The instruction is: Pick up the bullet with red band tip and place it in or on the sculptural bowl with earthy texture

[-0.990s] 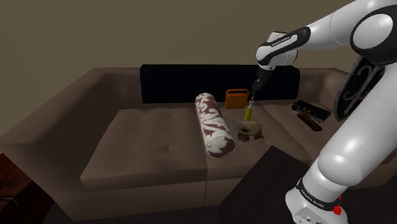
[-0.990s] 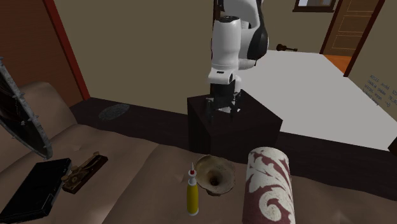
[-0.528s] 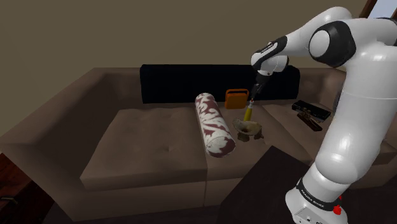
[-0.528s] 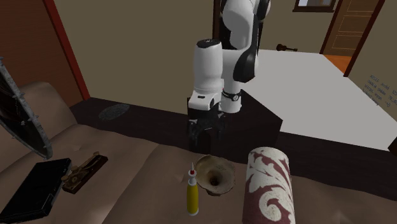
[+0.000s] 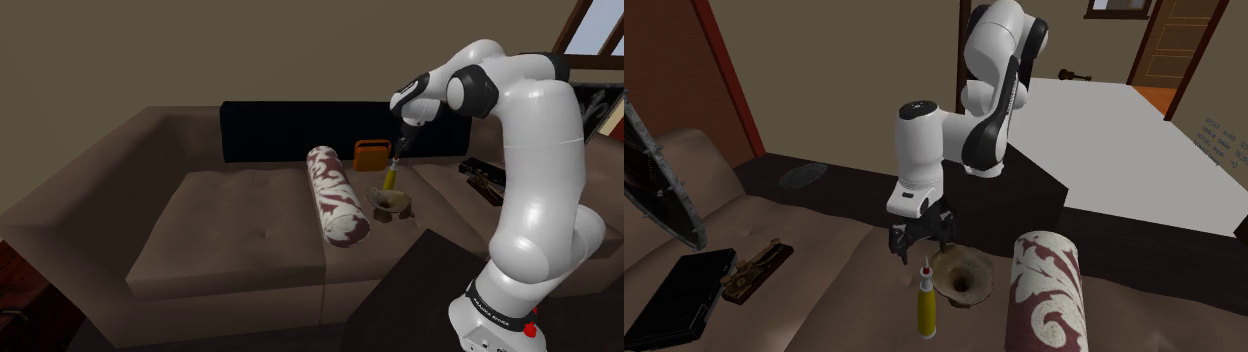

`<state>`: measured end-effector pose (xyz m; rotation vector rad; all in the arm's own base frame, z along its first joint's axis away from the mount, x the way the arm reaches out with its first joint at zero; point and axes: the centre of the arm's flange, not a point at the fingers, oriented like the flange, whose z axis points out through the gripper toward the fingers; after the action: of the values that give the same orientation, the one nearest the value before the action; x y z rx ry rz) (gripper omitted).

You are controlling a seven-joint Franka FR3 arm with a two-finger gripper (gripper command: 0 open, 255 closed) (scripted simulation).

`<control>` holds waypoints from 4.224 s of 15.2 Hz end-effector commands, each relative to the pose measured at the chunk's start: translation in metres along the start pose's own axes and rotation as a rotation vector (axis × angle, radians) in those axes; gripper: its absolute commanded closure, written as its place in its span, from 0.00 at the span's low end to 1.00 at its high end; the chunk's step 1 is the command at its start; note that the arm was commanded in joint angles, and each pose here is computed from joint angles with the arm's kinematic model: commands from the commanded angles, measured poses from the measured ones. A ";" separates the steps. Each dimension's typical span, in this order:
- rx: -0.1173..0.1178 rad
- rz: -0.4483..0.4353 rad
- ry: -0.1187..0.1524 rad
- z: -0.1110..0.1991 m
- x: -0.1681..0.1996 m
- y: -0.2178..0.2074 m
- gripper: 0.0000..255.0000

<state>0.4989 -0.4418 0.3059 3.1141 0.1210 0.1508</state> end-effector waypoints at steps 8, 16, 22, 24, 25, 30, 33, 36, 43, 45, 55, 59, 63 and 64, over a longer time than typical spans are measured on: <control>0.001 0.000 0.000 0.040 0.000 0.002 0.00; 0.001 0.000 0.000 0.040 0.000 0.002 1.00; 0.001 0.000 0.000 0.040 0.000 0.002 1.00; 0.001 0.000 0.000 0.040 0.000 0.002 1.00; 0.001 0.000 0.000 0.034 0.001 0.002 1.00; 0.001 0.000 0.000 0.008 0.003 0.003 1.00; 0.001 0.000 0.000 -0.008 0.005 0.003 1.00; 0.001 0.000 0.000 -0.023 0.006 0.004 1.00; 0.001 0.000 0.000 -0.060 0.010 0.005 1.00; 0.001 0.000 0.000 -0.071 0.011 0.005 1.00; 0.001 0.000 0.000 -0.123 0.016 0.006 1.00; 0.001 0.000 0.000 -0.144 0.018 0.007 1.00; 0.001 0.000 0.000 -0.165 0.020 0.007 1.00; 0.001 0.000 0.000 -0.171 0.021 0.007 1.00</control>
<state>0.5041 -0.4429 0.4718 3.1151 0.1208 0.1504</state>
